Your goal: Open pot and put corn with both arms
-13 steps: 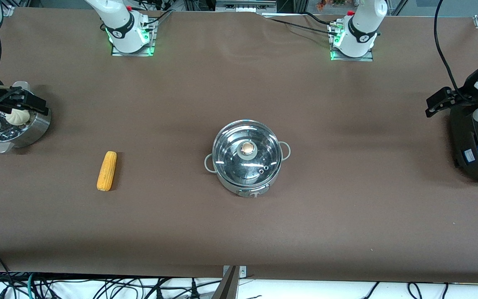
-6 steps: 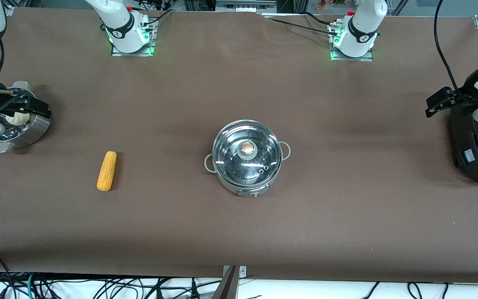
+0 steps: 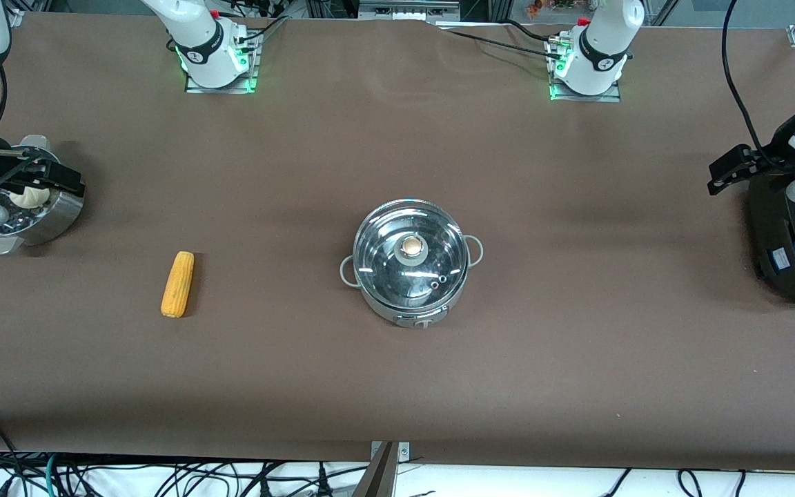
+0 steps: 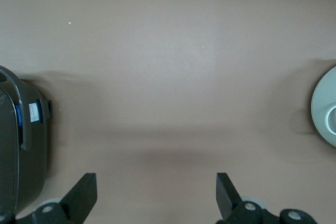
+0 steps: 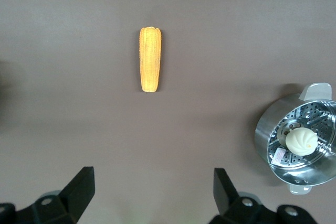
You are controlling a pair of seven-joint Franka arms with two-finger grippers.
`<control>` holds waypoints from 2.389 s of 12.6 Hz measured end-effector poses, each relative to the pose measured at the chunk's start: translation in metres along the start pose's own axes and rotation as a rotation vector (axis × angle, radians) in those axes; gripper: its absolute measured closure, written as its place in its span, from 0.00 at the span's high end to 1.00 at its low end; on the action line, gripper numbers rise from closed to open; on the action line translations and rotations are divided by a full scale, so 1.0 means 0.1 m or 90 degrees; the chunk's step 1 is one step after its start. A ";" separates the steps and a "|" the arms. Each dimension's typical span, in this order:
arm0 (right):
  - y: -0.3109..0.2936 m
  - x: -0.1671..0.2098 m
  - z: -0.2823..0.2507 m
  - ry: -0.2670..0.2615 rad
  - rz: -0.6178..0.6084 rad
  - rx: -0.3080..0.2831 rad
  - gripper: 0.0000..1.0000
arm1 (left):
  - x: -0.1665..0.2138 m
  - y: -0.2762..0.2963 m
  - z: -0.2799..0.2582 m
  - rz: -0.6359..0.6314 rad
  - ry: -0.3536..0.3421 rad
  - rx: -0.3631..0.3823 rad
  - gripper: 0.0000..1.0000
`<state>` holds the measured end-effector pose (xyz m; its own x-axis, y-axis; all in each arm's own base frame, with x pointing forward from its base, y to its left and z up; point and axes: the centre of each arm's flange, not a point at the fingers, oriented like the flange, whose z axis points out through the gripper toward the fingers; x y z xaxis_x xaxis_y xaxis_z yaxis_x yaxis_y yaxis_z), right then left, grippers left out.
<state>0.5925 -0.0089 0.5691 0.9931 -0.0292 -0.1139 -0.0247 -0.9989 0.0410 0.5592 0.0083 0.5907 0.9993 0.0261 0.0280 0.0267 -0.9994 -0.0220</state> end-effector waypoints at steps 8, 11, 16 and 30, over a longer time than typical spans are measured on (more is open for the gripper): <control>0.00 0.00 0.00 0.000 0.000 0.000 1.00 | 0.00 0.00 0.00 0.000 0.000 0.000 1.00; 0.00 0.00 0.00 0.000 0.000 0.000 1.00 | 0.00 0.00 0.00 0.000 0.000 0.000 1.00; 0.00 0.00 0.00 0.000 0.000 0.000 1.00 | 0.00 0.00 0.00 0.000 0.001 0.000 1.00; -0.01 0.05 0.05 0.004 -0.001 0.000 1.00 | 0.14 2.56 0.56 -0.098 -0.090 -0.075 1.00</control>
<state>0.5971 -0.0082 0.5638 0.9938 -0.0269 -0.1082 -0.0227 -0.9989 0.0402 0.5815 -0.2455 0.5294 0.9776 0.1735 -0.1191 0.1844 -0.9789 0.0879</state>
